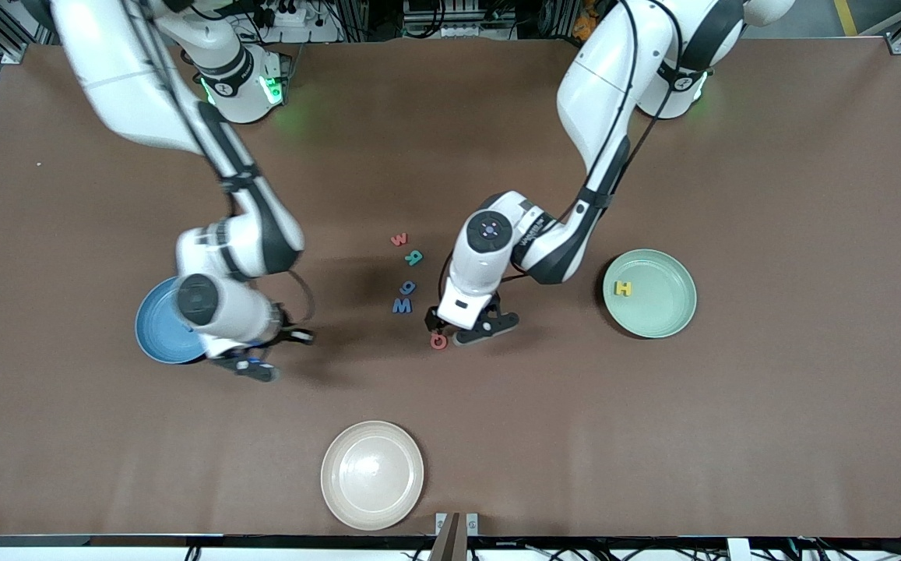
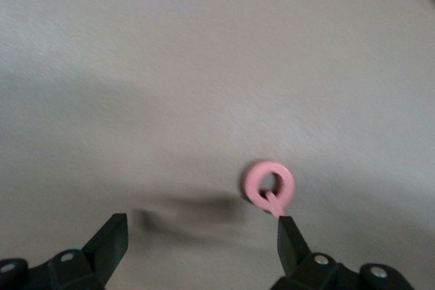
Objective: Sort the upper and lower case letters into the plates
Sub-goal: 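Drop the u on the blue plate while the left gripper reaches the pink Q, then lower the left gripper around the pink Q and close it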
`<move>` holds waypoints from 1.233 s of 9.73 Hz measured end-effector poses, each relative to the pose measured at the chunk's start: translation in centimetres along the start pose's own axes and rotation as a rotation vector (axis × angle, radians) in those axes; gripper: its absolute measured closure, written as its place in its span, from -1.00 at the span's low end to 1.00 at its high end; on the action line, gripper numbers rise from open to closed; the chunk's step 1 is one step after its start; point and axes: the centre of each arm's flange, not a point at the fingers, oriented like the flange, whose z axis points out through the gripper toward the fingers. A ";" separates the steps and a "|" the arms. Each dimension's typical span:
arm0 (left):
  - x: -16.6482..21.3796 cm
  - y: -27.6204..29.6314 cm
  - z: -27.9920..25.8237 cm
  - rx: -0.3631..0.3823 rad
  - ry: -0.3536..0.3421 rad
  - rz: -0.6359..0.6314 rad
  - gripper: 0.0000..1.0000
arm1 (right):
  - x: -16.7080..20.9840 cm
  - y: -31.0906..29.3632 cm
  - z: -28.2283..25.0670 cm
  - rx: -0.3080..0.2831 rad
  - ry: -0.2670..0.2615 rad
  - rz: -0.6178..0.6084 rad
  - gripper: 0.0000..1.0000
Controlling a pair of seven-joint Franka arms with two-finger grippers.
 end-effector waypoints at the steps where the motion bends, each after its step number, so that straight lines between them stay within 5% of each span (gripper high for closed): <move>1: -1.4 1.0 -0.2 -0.001 0.010 0.032 -0.94 | 0.8 3.2 -0.8 -0.042 -0.003 -0.048 0.47; 3: -3.0 2.0 -0.5 -0.012 0.025 0.107 -0.95 | 1.4 9.4 -0.8 -0.083 -0.022 -0.155 0.47; 8: -2.5 1.0 2.1 0.026 0.147 0.328 -0.96 | 2.0 20.8 -0.1 -0.065 -0.078 -0.293 0.43; 12: -1.6 0.9 1.9 0.034 0.180 0.400 -0.97 | 2.0 20.6 -0.2 -0.060 -0.073 -0.315 -0.69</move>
